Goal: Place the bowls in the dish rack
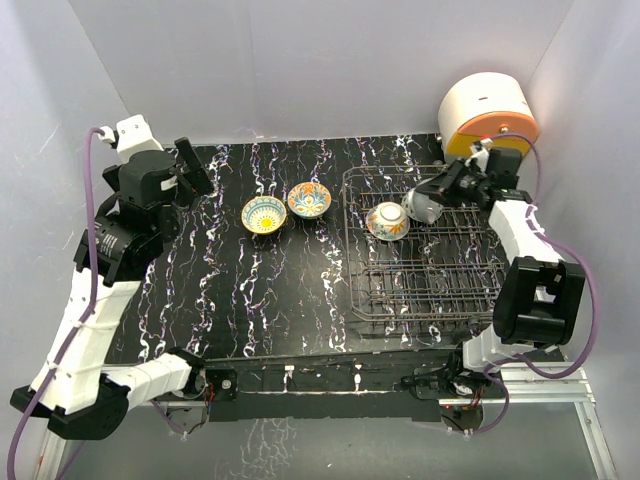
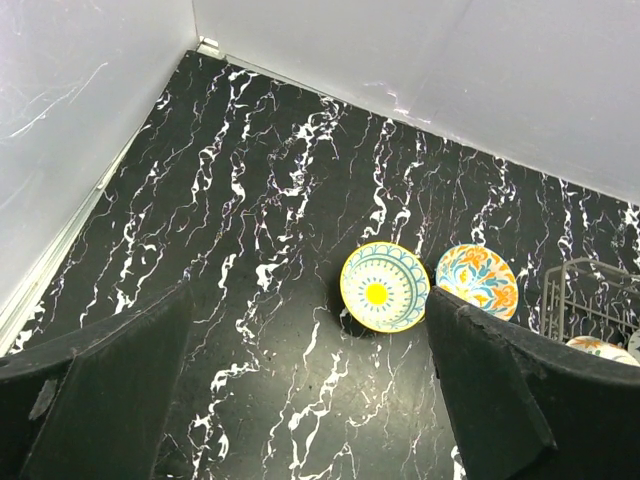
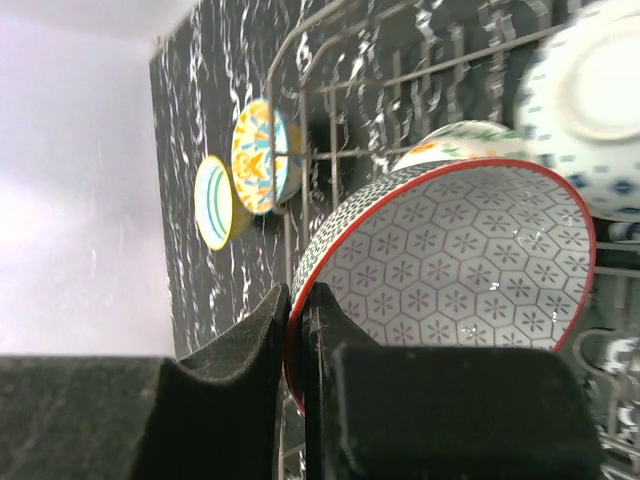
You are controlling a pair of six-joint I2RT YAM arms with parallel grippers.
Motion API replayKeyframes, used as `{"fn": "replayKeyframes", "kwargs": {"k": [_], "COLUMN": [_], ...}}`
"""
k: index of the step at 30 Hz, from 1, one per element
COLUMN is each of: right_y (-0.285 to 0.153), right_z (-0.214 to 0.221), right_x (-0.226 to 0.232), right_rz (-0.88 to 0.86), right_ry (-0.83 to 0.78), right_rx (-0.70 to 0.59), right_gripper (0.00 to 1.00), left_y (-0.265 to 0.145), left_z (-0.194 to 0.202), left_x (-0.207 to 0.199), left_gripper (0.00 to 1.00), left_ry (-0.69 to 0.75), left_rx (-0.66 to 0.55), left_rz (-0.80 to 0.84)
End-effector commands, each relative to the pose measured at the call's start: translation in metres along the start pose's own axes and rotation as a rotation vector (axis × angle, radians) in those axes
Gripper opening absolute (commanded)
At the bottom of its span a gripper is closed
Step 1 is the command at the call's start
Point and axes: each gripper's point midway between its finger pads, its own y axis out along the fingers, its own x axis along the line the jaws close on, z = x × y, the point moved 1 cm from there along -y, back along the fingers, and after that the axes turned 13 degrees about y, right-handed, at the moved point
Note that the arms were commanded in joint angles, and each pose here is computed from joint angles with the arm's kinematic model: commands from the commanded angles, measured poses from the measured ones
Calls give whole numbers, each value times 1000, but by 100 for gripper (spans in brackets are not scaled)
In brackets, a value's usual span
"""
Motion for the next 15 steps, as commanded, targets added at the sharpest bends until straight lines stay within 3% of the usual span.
{"fn": "replayKeyframes", "kwargs": {"k": [1,15], "right_y": [-39,-72], "right_z": [-35,-86], "right_x": [41,-26], "right_rz": [-230,-342], "right_ry": [-74,121], "right_rx": [-113,-255], "right_gripper": [8,8], "left_y": [0,12], "left_z": [-5,-12], "left_x": [-5,-28], "left_gripper": [97,97], "left_ry": [19,67], "left_rx": [-10,14], "left_rz": [27,88]}}
